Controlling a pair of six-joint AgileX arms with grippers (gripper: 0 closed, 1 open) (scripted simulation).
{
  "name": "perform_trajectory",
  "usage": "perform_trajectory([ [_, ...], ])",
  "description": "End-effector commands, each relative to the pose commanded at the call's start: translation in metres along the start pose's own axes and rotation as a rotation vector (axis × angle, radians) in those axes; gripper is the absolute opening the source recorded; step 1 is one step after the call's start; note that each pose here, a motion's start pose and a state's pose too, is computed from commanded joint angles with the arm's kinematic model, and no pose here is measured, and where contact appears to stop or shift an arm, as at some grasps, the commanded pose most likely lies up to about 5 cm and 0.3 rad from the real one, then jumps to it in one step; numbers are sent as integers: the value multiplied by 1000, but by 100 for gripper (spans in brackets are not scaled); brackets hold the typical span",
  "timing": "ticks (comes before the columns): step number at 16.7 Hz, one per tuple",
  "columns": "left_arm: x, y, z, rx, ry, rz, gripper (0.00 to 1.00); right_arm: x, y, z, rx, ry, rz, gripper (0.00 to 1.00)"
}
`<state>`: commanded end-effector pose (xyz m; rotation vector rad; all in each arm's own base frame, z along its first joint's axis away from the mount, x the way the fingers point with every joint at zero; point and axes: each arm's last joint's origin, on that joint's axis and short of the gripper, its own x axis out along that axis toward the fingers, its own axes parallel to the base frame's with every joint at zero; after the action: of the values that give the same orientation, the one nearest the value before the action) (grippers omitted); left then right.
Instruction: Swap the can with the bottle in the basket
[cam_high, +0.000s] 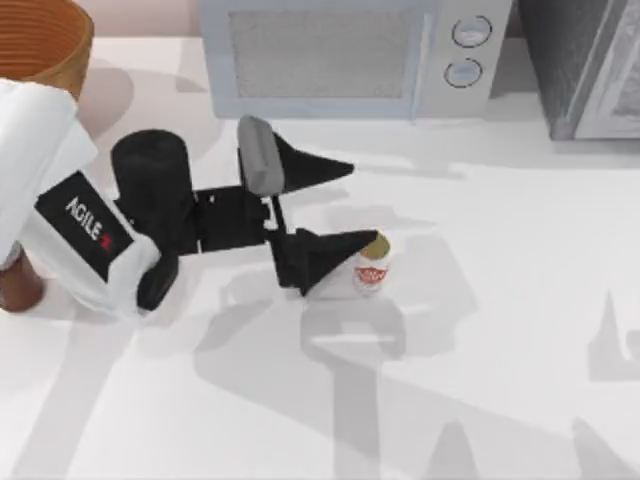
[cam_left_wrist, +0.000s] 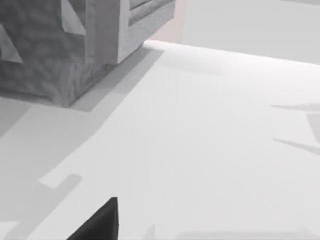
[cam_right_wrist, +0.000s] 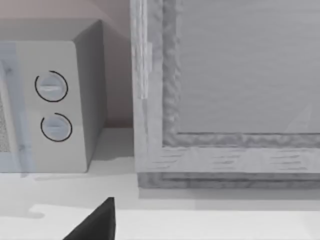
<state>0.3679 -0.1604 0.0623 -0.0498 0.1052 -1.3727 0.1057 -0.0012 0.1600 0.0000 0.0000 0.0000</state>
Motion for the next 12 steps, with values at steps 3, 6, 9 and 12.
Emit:
perform_trajectory([
  [3, -35, -10, 51, -18, 4, 190, 100, 0, 0, 0, 0, 0, 0, 100],
  [6, -79, -39, 106, -7, -6, 406, 100, 0, 0, 0, 0, 0, 0, 100],
  [9, -123, -88, 143, 16, -25, 628, 100, 0, 0, 0, 0, 0, 0, 100],
  [12, -160, -144, 153, 43, -50, 839, 100, 0, 0, 0, 0, 0, 0, 100],
])
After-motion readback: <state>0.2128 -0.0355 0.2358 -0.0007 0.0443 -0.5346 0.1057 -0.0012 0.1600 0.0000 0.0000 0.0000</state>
